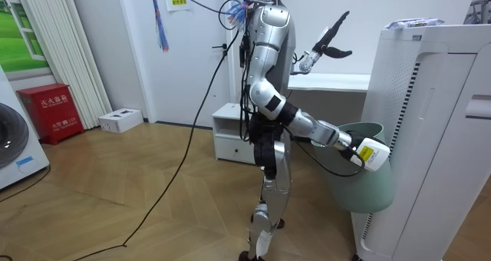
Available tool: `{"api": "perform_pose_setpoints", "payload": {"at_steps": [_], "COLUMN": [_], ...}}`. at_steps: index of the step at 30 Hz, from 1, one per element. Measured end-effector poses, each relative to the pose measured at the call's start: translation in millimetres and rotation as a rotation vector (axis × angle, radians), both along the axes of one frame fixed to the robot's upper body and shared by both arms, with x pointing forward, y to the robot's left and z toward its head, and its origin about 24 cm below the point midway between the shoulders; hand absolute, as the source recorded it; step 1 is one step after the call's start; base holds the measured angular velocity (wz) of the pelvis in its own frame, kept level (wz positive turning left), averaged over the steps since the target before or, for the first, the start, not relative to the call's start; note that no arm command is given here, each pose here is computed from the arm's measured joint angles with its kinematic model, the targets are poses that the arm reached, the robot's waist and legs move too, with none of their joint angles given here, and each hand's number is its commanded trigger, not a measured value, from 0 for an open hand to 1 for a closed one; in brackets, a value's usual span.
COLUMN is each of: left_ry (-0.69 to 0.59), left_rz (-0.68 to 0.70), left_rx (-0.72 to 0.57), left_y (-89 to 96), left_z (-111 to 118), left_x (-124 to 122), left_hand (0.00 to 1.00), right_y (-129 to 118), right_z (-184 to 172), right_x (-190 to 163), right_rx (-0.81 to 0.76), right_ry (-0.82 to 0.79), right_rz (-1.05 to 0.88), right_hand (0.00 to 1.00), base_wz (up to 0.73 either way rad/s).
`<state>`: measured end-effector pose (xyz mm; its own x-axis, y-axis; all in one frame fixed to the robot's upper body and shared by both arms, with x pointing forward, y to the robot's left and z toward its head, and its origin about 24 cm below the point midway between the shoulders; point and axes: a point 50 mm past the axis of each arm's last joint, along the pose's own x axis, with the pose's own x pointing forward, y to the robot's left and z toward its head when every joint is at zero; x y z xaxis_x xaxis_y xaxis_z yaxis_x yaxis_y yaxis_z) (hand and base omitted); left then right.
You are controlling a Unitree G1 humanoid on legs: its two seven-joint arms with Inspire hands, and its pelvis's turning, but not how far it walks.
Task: Pick garbage
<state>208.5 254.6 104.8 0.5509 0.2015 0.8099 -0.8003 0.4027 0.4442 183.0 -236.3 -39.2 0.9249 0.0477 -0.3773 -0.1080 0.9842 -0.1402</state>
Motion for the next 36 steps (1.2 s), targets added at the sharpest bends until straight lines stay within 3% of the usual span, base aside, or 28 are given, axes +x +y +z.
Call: {"api": "perform_pose_setpoints", "payload": {"at_steps": [8,22,30,36], "left_ry": [-0.013,0.045,0.139,0.17], "left_rz": [-0.015,-0.072,0.01,0.029], "left_rx": [0.046,0.097,0.134,0.148], "left_y": [-3.9,-10.1,8.1,9.4], "left_z": [11.7,12.0,7.9,8.8], "left_x": [13.0,23.1,45.2,50.8], "left_hand": [0.0,0.0,0.0,0.0], "right_y": [3.8,-0.5,-2.1,-3.5], "right_z": [1.7,4.1,6.7,7.4], "right_x": [4.0,5.1,7.9,9.4], "right_rx": [0.013,-0.003,-0.006,-0.009], "right_ry": [-0.006,-0.006,-0.001,0.011], "right_rz": [0.04,0.054,0.096,0.127], "right_hand": [1.0,1.0,1.0,1.0], "base_wz": [-0.02,0.02,-0.01,-0.09]}}
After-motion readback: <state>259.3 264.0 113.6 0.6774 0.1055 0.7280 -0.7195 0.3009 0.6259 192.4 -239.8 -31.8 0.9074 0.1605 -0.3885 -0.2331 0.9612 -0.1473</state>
